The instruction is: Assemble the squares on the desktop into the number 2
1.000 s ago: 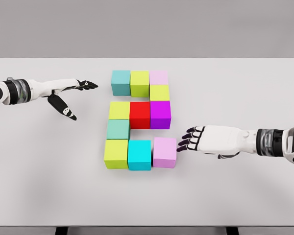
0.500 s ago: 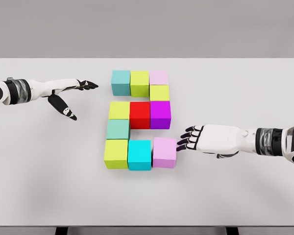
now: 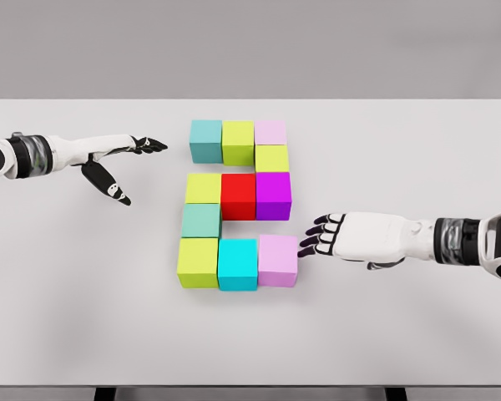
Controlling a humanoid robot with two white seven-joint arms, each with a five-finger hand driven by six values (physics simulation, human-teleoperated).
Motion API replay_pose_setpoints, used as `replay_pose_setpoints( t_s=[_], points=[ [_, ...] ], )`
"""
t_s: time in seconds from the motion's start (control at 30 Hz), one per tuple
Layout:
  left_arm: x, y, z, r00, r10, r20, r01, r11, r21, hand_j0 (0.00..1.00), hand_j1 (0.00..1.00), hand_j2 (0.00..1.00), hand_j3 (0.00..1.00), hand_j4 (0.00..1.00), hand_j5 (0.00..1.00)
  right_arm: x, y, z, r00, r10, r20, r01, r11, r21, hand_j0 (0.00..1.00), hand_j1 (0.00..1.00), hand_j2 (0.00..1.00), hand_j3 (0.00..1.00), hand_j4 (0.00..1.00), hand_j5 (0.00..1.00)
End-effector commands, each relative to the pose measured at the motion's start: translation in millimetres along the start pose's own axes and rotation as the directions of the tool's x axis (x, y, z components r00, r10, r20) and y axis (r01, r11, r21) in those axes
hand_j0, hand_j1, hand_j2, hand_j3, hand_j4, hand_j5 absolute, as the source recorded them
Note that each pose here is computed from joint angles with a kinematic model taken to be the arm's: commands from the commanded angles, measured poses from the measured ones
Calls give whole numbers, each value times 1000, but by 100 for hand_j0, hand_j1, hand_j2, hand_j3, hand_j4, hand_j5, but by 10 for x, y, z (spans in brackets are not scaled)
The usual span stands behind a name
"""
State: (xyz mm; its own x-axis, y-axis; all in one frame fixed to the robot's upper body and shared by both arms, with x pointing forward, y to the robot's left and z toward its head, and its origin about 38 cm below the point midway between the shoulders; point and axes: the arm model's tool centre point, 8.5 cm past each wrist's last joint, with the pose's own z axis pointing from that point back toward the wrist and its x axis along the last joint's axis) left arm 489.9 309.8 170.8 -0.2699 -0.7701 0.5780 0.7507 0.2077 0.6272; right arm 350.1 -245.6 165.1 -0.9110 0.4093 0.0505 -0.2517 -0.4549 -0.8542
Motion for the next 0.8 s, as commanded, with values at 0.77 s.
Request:
replay_pose_setpoints(
  t_s=[0.77],
  points=[
    [15, 1, -36, 1000, -2, 0, 2, 1000, 0, 100, 100, 100, 100, 100, 100, -928, -247, 1028, 890, -456, 2, 400, 780, -481, 100, 100, 100, 100, 100, 100]
  ],
)
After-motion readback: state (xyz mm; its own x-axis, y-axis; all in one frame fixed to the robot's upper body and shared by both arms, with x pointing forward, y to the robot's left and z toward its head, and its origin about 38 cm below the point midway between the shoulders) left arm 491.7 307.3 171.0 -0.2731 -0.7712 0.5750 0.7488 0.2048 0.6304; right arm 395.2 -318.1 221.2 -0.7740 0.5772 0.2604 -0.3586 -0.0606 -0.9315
